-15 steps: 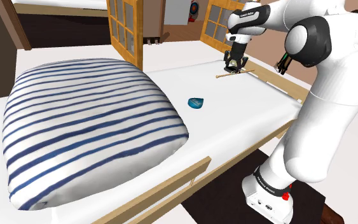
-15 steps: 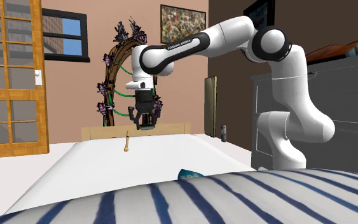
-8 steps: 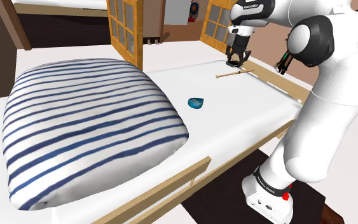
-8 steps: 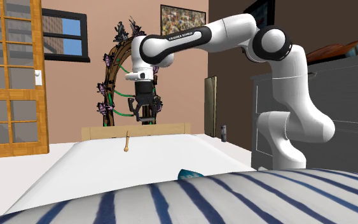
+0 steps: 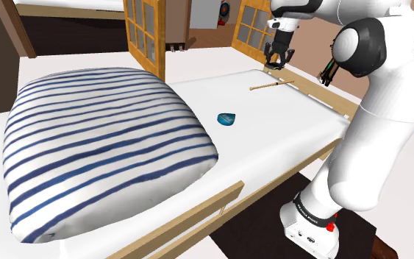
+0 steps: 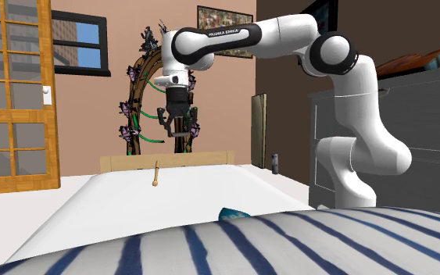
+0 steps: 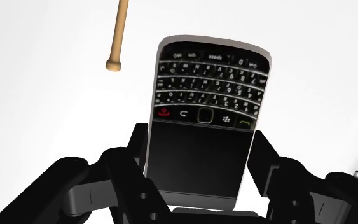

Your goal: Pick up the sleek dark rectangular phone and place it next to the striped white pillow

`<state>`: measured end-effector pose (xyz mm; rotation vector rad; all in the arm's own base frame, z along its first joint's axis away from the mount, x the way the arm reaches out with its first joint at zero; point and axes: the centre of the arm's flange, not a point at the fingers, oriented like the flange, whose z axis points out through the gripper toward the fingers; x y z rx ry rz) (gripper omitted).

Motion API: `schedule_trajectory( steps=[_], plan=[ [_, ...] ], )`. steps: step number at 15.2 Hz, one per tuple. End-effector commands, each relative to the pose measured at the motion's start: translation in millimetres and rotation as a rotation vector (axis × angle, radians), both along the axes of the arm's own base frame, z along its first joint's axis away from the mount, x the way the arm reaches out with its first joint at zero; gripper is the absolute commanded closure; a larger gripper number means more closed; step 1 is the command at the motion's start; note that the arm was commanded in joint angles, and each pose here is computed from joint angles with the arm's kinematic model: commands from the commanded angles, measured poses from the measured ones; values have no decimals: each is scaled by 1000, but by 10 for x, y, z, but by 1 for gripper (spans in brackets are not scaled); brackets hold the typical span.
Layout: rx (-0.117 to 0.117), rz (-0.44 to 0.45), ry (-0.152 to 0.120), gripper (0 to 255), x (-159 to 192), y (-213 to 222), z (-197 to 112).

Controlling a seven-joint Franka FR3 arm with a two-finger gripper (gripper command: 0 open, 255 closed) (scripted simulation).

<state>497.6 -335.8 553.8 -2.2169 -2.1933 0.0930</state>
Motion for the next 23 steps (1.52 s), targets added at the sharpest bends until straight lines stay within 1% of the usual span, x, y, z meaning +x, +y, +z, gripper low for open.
schedule_trajectory(
  steps=[1, 5, 23],
  plan=[
    [0, 0, 0, 255, -1, -2, 104],
    [0, 0, 0, 255, -1, -2, 301],
    [0, 0, 0, 255, -687, 2273, 301]
  ],
)
